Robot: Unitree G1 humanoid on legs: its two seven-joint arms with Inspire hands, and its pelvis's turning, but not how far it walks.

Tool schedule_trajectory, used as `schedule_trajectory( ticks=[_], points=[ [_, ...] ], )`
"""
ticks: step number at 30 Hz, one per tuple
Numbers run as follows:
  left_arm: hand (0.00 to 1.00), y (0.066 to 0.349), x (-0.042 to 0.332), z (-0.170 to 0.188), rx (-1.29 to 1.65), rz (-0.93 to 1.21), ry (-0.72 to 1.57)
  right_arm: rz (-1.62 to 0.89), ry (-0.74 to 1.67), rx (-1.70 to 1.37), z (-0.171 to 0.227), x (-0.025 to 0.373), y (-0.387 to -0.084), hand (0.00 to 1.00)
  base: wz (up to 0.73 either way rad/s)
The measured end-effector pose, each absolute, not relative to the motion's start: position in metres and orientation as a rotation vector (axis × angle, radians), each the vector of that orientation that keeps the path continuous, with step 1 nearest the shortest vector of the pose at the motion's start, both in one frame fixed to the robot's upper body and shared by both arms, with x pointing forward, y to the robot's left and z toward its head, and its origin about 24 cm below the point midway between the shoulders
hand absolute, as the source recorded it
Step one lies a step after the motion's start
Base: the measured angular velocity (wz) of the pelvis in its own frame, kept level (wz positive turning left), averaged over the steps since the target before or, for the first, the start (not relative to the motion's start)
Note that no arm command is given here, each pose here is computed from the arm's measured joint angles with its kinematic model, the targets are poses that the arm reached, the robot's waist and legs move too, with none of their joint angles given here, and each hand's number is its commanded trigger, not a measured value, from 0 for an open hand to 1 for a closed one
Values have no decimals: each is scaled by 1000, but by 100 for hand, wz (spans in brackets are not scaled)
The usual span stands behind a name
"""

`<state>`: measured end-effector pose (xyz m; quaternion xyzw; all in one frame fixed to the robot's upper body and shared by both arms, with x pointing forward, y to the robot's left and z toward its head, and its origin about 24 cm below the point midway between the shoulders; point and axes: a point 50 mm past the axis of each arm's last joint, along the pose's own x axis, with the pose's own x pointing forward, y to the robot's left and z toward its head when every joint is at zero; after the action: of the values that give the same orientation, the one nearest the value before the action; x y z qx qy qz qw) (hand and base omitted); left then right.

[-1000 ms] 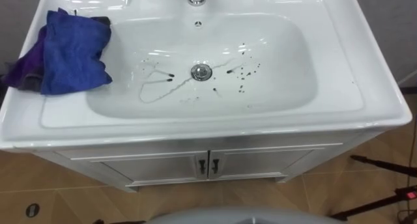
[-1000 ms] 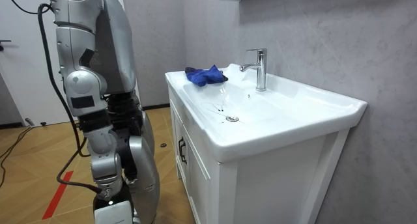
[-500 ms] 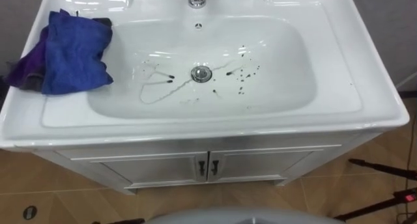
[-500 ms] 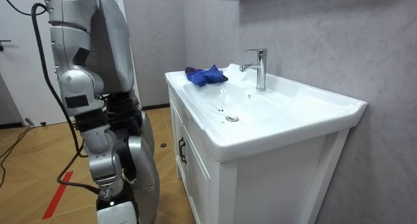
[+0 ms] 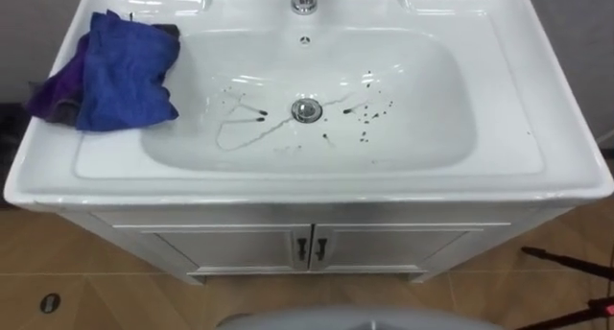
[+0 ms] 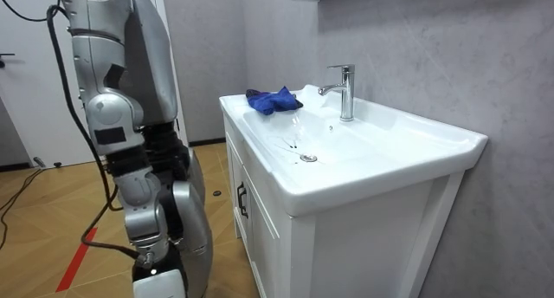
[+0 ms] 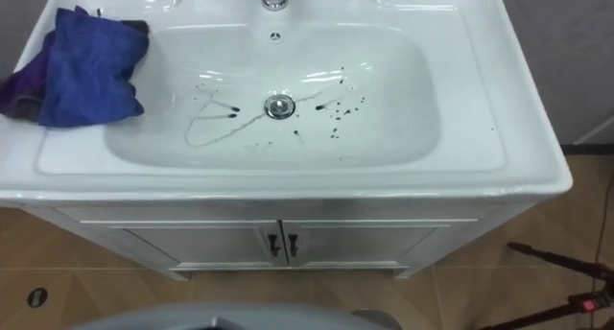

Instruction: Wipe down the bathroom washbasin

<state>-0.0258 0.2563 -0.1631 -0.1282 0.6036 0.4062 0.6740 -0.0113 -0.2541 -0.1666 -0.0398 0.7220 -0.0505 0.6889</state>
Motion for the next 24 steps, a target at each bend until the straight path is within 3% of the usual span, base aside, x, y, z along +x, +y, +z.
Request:
schedule_trajectory(
  ticks=[7,13,18,24],
  points=[
    [0,275,-40,-155,-347,1182,1305,-133,1618,-108,-165,-12,-259,0,15],
    [0,299,-41,-142,-249,1400,1237,-242,1571,-153,-158,-9,-282,0,19],
    [0,345,-22,-107,-138,1641,949,-275,1476,-160,-154,7,-291,0,8],
    [0,365,-2,-77,-61,1754,716,-276,1421,-159,-153,15,-291,0,5]
  ],
)
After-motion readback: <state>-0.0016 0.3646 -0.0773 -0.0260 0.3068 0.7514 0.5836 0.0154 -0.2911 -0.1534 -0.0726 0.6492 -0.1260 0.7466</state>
